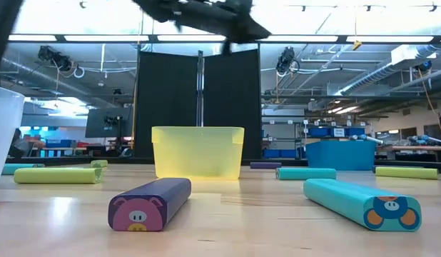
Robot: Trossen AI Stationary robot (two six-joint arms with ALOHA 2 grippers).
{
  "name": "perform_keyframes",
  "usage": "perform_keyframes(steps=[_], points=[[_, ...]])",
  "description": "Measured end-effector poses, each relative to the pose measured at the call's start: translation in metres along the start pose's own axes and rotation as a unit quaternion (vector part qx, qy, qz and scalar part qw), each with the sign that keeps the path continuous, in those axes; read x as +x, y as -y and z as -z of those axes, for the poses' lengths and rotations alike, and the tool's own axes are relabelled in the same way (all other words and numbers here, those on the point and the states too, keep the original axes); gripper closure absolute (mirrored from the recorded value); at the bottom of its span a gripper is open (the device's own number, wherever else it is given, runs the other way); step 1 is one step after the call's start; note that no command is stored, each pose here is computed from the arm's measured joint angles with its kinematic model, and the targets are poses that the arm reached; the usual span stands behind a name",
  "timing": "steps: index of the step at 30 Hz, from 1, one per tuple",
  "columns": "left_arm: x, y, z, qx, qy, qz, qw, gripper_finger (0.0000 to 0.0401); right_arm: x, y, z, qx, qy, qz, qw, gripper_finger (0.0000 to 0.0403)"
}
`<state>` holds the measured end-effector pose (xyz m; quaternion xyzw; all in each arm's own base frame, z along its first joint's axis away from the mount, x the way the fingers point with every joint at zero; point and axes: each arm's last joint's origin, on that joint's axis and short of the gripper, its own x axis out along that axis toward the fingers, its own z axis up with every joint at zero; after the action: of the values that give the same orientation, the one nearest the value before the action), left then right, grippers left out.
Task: Sort blocks
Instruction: Put the purple block into the transparent bin
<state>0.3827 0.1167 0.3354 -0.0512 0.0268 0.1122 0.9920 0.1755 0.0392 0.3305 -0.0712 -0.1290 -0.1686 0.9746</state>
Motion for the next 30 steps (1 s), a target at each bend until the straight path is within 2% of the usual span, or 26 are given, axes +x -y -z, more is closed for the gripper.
perform_keyframes(steps=[3,6,11,16,23,27,30], points=[[-0.047,0.008,0.013,-0.011,0.013,0.005,1.000,0.0398,0.009,0.005,0.013,-0.007,-0.044,0.067,0.997,0.0159],[-0.091,0.014,0.028,-0.021,0.016,-0.005,1.000,0.0395,0.022,0.012,0.033,-0.008,-0.091,0.093,0.991,0.0164],[-0.160,0.024,0.040,-0.039,0.051,0.007,0.998,0.0393,0.043,0.030,0.074,0.018,-0.188,0.084,0.978,0.0173],[-0.213,0.027,0.047,-0.058,0.088,0.011,0.994,0.0393,0.066,0.051,0.108,0.030,-0.279,0.067,0.957,0.0177],[-0.257,0.027,0.064,-0.057,0.048,-0.008,0.997,0.0392,0.094,0.078,0.146,0.012,-0.428,0.041,0.903,0.0177],[-0.268,0.026,0.069,-0.056,0.023,-0.039,0.997,0.0391,0.111,0.090,0.159,-0.032,-0.479,0.026,0.877,0.0178],[-0.270,0.026,0.072,-0.053,0.006,-0.040,0.998,0.0391,0.121,0.102,0.170,-0.047,-0.512,0.003,0.857,0.0176]])
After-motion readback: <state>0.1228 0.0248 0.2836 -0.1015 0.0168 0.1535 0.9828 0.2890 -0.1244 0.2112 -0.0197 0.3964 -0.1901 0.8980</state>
